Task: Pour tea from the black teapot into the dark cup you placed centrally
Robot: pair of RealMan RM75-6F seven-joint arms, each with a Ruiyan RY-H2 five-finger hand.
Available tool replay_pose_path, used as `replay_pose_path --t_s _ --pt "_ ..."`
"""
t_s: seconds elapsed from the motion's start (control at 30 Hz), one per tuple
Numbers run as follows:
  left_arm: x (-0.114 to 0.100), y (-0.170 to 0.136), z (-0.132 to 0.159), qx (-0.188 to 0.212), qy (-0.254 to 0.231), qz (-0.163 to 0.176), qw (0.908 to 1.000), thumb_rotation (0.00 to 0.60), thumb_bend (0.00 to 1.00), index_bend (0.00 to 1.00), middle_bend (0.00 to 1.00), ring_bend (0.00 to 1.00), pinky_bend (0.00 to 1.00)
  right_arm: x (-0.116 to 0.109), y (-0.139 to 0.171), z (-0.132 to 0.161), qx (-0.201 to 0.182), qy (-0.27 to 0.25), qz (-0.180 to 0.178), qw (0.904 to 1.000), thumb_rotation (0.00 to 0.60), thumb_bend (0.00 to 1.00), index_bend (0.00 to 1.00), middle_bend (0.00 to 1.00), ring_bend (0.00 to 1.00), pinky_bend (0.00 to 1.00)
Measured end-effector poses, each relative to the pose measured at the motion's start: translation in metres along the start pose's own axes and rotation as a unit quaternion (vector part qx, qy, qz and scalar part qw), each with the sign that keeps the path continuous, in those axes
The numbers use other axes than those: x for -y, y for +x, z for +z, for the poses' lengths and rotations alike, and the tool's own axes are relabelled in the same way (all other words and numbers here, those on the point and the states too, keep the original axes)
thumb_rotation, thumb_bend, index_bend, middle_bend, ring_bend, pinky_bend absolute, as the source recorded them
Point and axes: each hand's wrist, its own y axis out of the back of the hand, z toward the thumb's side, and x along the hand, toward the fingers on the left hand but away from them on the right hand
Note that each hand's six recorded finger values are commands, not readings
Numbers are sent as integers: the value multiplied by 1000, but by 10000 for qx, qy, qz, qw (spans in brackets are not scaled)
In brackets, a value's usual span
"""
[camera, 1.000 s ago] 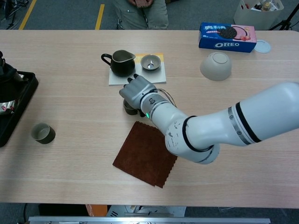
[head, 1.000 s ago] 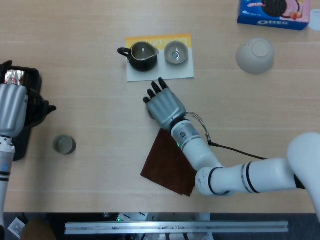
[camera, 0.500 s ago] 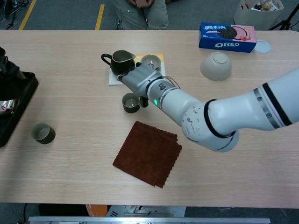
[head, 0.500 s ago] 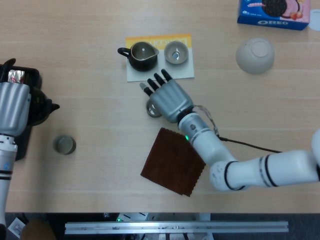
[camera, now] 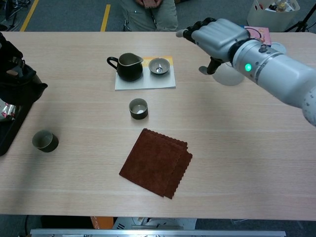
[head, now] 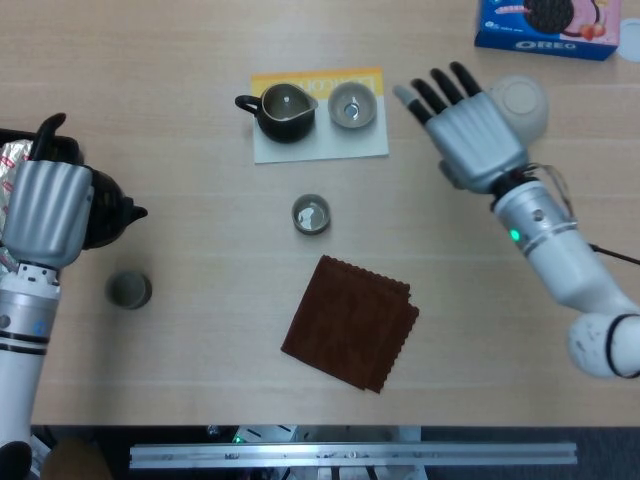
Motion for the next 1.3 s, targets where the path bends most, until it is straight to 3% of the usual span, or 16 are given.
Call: replay_pose_path --t_s 0.3,0.6,0.8,1.3 --pt "13 12 25 144 36 -131 9998 598 305 1000 1000 865 130 22 56 -89 560 -1 120 9984 600 290 54 99 0 0" --pt "34 25 58 278 97 -290 9991 598 305 1000 1000 865 130 46 95 -135 783 -253 202 9964 600 291 55 99 0 0" --pt "46 34 76 271 122 -363 9989 598 304 1000 1000 864 130 59 108 -155 879 -291 259 9954 600 290 55 99 0 0" --pt "70 57 102 160 232 -444 9986 598 305 1000 1000 864 130 75 132 -171 954 -360 359 9941 600 291 55 99 0 0"
